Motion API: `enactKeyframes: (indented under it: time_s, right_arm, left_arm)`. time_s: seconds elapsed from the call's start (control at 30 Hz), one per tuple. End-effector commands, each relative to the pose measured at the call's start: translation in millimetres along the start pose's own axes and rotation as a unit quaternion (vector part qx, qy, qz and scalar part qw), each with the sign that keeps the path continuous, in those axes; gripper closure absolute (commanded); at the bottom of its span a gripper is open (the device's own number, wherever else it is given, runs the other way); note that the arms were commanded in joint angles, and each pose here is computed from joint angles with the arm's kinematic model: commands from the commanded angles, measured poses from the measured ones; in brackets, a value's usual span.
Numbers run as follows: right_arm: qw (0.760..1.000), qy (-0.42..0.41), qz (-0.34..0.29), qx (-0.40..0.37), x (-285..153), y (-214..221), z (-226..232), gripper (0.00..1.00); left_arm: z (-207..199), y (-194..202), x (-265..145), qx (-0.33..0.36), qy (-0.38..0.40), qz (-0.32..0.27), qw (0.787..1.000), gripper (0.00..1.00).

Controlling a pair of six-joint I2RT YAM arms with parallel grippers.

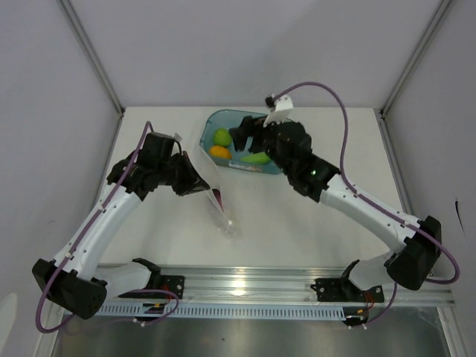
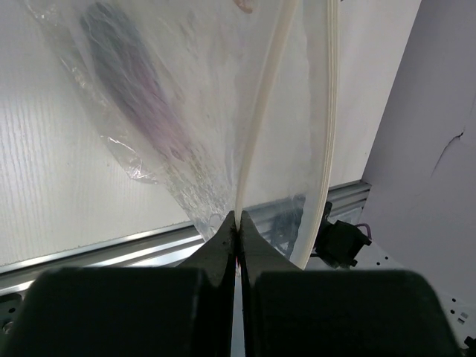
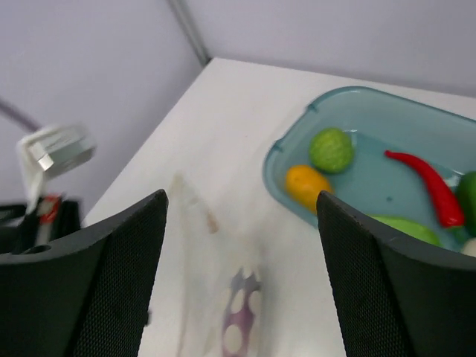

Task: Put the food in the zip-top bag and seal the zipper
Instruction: Place the fake vegetable in the zipper food storage bag, then pick up the fake vegetable from the bin.

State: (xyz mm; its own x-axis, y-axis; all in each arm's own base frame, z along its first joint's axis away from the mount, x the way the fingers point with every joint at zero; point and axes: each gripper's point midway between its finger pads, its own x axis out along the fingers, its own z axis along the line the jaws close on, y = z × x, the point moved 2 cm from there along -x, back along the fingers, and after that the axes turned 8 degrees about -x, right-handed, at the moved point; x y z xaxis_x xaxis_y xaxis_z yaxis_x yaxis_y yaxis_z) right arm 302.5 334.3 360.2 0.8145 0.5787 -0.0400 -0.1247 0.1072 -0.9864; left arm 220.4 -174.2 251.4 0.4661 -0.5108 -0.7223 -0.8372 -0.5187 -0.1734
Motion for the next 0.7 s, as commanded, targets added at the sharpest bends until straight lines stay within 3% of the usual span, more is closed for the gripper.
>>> enactKeyframes:
  time_s: [0.0, 0.17, 0.23, 0.43, 0.6, 0.67]
  right_arm:
    - [0.997, 0.039, 0.019, 0.058, 23, -13, -58, 0.19]
    - [0.989, 0.067, 0.13, 0.007, 78, 40, -119, 0.21]
    - [0.986, 0.072, 0.148, -0.025, 88, 55, -140, 0.21]
    - [0.978, 0.014, 0.208, -0.026, 121, 103, -175, 0.21]
    - [0.964, 0.02, 0.262, -0.045, 141, 135, -207, 0.23]
    - [0.96, 0.008, 0.27, -0.079, 153, 145, -212, 0.25]
  left_arm:
    - [-4, -5, -12, 0.022, 0.014, -0.023, 0.999, 0.99]
    - [-6, -4, -20, 0.027, 0.027, -0.035, 0.999, 0.99]
    - [-4, -2, -18, 0.029, 0.033, -0.033, 0.998, 1.0]
    - [0, 1, -21, 0.044, 0.045, -0.04, 0.997, 0.99]
    - [0, 2, -24, 0.052, 0.051, -0.049, 0.996, 0.99]
    - [0, 3, -23, 0.054, 0.059, -0.049, 0.996, 1.0]
